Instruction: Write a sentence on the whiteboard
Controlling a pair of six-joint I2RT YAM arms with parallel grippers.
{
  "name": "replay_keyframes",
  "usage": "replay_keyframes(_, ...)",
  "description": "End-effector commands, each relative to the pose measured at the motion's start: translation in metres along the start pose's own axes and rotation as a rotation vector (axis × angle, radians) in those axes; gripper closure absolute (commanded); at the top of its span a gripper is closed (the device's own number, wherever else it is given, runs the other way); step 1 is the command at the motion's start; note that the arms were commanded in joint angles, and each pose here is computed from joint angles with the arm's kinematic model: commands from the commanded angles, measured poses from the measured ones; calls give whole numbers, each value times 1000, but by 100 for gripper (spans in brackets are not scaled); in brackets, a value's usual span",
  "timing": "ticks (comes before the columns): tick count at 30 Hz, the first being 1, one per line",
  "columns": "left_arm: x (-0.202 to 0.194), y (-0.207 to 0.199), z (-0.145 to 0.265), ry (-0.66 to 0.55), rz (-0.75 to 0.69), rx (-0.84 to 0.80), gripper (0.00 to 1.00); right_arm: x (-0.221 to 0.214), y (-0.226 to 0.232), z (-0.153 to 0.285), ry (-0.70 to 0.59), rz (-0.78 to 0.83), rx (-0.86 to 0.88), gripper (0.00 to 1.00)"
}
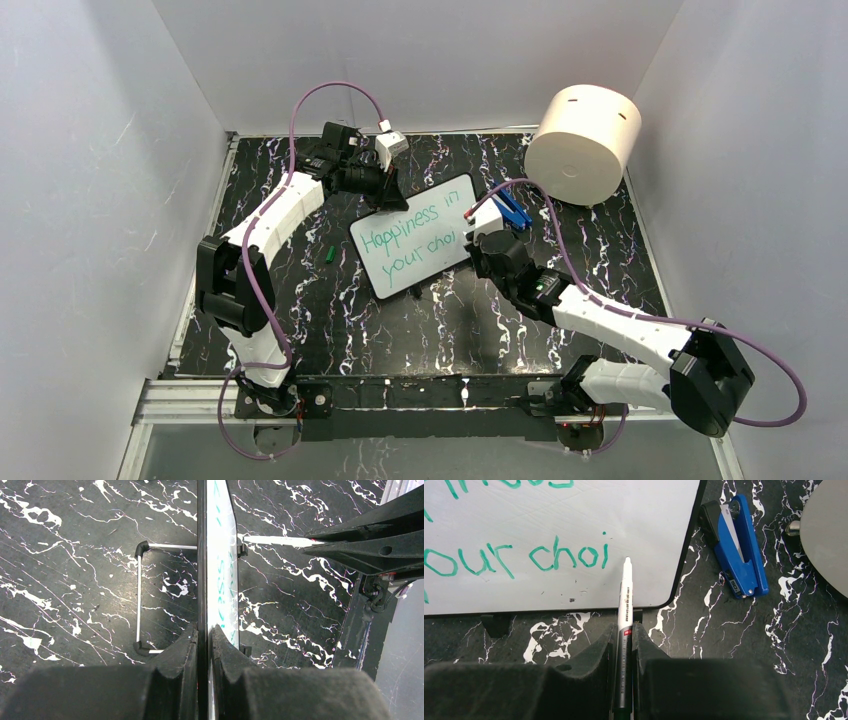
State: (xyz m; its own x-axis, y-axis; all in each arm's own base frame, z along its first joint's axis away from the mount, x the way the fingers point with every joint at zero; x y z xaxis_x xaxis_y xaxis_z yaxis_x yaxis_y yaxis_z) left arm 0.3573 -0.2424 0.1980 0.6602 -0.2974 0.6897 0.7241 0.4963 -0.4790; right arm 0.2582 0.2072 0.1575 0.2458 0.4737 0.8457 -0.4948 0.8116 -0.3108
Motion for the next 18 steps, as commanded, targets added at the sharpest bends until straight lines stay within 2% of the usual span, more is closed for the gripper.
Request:
replay_keyframes(1,-55,7,-14,184,91,22,100,13,-4,-2,-57,-40,-11,100)
replay_keyframes(18,-55,7,-15,187,97,14,100,15,-1,-9,-70,-60,6,100)
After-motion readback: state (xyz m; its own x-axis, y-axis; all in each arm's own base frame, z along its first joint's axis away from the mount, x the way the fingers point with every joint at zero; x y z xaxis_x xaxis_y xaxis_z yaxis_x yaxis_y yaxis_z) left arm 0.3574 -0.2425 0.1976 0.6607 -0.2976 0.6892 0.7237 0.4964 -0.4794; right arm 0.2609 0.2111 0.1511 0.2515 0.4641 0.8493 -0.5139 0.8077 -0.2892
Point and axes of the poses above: each gripper's point midway between its finger pads, its own z axis back along the fingers, its own y axis along the line the jaws close on, x = y × z, the point moved 2 cm from there along z, back along the fingers, and after that the axes turned 12 degrees about z, right-handed, at the moved point
